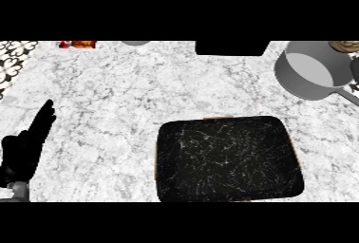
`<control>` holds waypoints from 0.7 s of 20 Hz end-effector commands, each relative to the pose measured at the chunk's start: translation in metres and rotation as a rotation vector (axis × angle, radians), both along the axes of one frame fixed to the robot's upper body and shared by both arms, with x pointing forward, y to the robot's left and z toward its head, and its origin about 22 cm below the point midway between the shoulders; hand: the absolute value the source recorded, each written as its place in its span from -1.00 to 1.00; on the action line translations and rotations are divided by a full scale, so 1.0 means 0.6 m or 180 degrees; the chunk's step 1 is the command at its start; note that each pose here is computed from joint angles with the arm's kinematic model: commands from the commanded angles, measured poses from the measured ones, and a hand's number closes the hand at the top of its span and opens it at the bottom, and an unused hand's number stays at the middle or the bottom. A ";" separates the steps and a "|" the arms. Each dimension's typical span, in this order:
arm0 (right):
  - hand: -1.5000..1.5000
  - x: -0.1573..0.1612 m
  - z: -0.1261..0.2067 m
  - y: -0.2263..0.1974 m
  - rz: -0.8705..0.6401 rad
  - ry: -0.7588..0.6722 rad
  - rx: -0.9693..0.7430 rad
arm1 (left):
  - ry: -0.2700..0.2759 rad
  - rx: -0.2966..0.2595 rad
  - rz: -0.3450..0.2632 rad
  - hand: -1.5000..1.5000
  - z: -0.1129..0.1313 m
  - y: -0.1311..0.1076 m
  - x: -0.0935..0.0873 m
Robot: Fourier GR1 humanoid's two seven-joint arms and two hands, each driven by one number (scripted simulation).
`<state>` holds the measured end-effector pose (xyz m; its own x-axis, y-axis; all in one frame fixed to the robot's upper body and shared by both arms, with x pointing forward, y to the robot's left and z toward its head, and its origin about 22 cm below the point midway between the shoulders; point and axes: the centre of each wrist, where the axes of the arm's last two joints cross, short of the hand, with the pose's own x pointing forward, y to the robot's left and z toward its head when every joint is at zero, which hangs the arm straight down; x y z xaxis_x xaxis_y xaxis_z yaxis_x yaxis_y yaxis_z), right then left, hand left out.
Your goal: Pick the cupcake from the tray and place it in the pot
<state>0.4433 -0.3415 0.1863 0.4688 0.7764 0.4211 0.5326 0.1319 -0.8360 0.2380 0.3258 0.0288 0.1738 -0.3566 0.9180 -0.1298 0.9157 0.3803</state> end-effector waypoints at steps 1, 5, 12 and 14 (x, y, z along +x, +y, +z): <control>1.00 -0.005 -0.019 -0.050 -0.0034 0.0038 0.0084 | -0.0040 0.0014 -0.0057 0.00 0.010 -0.007 0.006; 1.00 -0.035 -0.044 -0.116 -0.0126 0.0225 -0.0057 | -0.0071 -0.0075 -0.0081 0.00 0.009 -0.021 0.014; 1.00 -0.041 -0.047 -0.136 -0.0137 0.0238 0.0257 | -0.0089 -0.0038 -0.0172 0.00 -0.003 -0.041 0.018; -1.00 -0.046 -0.073 -0.136 -0.0173 0.0302 0.0422 | -0.0059 -0.0022 -0.0172 0.00 -0.013 -0.016 0.017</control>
<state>0.4193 -0.4174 0.1504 0.5356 0.7353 0.4152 0.4635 0.1550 -0.8724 0.2482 0.3140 0.0271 0.1374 -0.3591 0.9231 -0.1008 0.9221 0.3737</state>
